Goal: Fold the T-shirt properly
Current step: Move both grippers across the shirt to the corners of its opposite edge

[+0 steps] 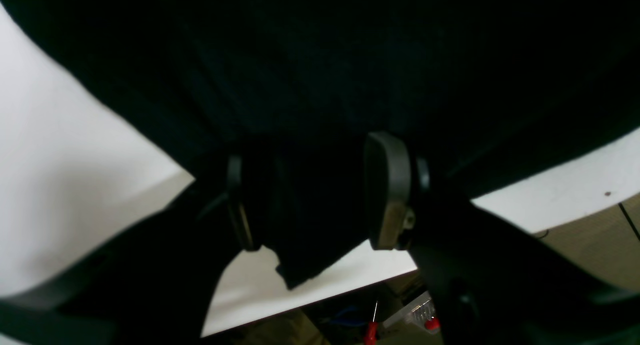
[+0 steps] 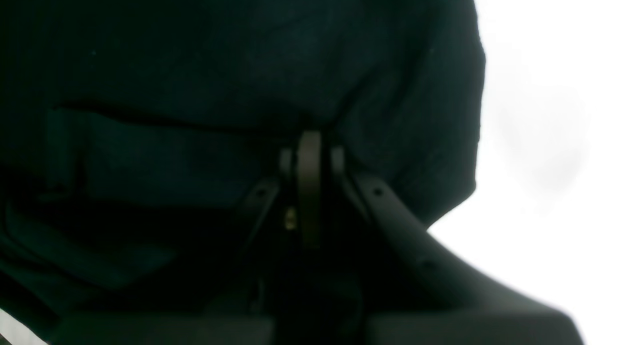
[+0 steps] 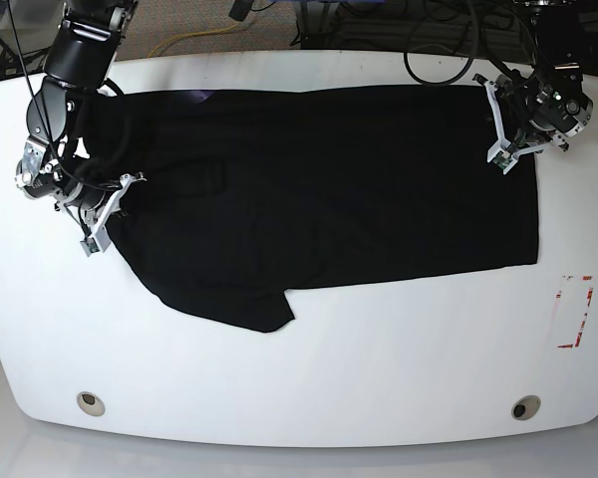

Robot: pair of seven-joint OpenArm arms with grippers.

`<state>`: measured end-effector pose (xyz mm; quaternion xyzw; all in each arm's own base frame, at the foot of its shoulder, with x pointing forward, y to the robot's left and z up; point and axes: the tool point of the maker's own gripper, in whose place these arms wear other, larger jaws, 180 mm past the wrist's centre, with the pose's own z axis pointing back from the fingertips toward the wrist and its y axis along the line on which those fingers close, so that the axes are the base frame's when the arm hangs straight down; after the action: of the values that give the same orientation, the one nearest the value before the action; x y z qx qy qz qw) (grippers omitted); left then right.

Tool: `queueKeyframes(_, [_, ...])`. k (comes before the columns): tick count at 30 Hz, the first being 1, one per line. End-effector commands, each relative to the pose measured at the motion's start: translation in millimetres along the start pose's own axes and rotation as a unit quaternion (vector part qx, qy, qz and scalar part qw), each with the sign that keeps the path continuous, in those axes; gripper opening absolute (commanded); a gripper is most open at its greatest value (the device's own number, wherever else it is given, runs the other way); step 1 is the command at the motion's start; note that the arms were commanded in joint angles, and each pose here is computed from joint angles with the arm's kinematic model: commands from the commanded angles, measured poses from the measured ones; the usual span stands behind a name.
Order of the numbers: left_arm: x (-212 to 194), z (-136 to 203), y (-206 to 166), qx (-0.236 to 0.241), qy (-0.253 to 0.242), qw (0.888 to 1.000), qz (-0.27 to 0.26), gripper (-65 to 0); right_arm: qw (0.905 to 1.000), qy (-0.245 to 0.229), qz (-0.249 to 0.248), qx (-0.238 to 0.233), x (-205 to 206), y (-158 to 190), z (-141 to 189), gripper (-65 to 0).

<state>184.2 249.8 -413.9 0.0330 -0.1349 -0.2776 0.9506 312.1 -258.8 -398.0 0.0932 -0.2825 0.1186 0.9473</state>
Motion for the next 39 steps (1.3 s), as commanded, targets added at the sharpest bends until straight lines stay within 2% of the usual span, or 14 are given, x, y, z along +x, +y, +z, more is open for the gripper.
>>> queueKeyframes(1, [-6.0,1.8,7.1,0.011,0.013,1.000,-0.007,-36.9,0.9991,-0.036,0.016,-0.013,25.3,-7.5,13.2,-65.0])
queueKeyframes(6, [-7.2,2.5,9.7,0.014,0.016,1.000,-0.011,-36.9,0.9969,-0.061,0.041,-0.026,45.6,-5.4,25.4,-65.0])
queueKeyframes(16, [-8.0,2.6,9.8,0.014,0.017,1.000,-0.011,-36.9,0.9936,-0.096,0.050,-0.031,80.7,-7.7,32.1,-65.0])
queueKeyframes(24, [-10.6,4.7,15.4,0.020,0.022,0.999,-0.016,-36.9,0.9951,-0.093,0.028,-0.018,84.8,-11.8,21.6,-64.0])
queueKeyframes(28, [-11.6,5.0,16.1,0.021,0.023,0.999,-0.017,-36.9,0.9940,-0.106,0.023,-0.018,87.8,-14.0,22.0,-46.1])
queueKeyframes(29, [-11.0,5.1,16.4,0.021,0.023,0.999,-0.017,-36.9,0.9930,-0.114,0.023,-0.020,90.9,-15.6,23.6,-38.0])
queueKeyframes(30, [-11.1,5.3,16.8,0.022,0.023,0.999,-0.017,-36.9,0.9923,-0.120,0.023,-0.020,92.9,-16.1,24.2,-32.7])
queueKeyframes(33, [-9.7,6.2,16.9,0.022,0.020,0.999,-0.016,-36.9,0.9916,-0.126,0.021,-0.019,93.9,-17.1,21.1,-19.2])
queueKeyframes(35, [-8.1,7.1,17.2,0.023,0.017,0.999,-0.016,-36.9,0.9913,-0.127,0.023,-0.026,97.5,-20.9,19.6,-16.3])
queueKeyframes(39, [6.6,14.6,21.6,0.035,-0.003,0.999,-0.022,-36.9,0.9925,-0.118,0.008,-0.032,105.6,-29.5,1.7,-16.3])
